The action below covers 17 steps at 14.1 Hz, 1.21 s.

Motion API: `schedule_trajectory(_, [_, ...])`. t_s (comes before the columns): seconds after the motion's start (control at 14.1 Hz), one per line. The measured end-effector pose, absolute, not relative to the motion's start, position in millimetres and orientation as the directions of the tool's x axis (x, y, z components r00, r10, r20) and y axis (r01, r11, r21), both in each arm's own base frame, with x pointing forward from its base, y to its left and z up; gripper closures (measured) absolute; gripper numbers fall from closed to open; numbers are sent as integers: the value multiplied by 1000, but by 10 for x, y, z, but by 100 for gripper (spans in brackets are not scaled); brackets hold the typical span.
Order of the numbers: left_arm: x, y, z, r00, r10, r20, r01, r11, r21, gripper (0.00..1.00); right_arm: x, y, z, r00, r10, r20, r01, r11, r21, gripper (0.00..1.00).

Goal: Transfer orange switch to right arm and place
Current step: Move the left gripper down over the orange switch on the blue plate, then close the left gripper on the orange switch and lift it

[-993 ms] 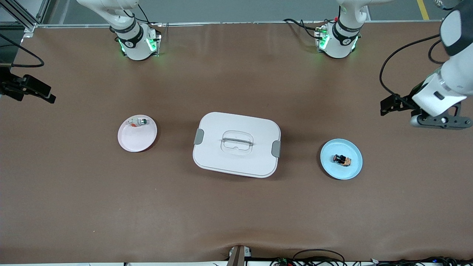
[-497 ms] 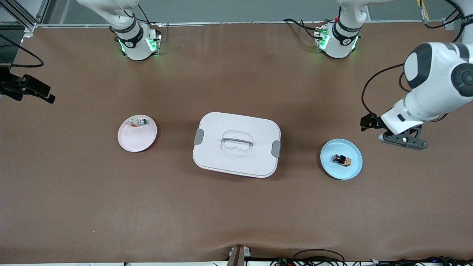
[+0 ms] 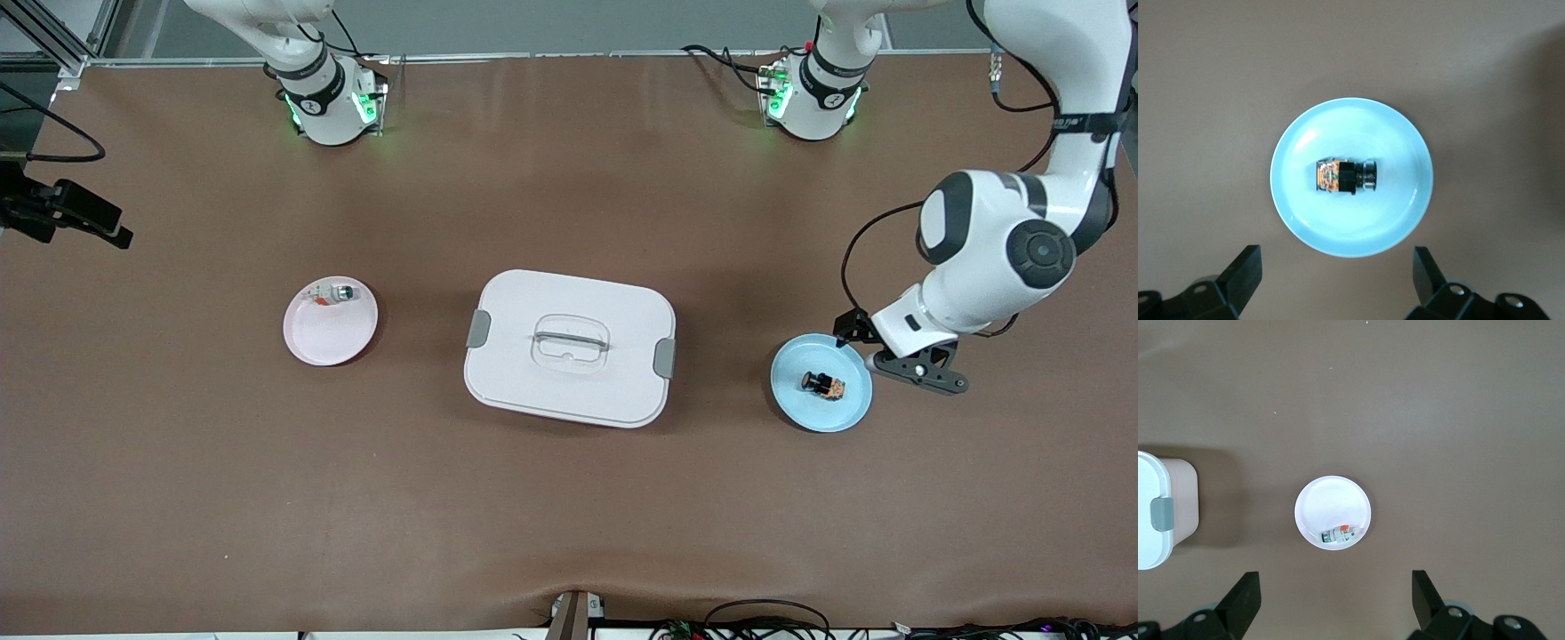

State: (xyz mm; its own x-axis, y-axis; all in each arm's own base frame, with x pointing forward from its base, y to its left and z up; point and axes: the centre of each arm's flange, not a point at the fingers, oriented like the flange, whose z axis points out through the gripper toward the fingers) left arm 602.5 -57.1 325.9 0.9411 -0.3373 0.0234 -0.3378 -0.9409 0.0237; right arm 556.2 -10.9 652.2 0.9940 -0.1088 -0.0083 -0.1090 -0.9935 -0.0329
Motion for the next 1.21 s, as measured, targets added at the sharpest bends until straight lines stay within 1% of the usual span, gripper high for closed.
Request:
schedule_trajectory(0.5, [6084, -564, 2763, 938, -347, 15, -347, -938, 28, 0, 5562, -113, 6522, 994, -110, -8, -110, -993, -33, 0])
schedule_trajectory(1.21, [6152, -583, 2226, 938, -340, 63, -343, -939, 36, 0, 5562, -128, 6522, 994, -112, -8, -112, -993, -33, 0])
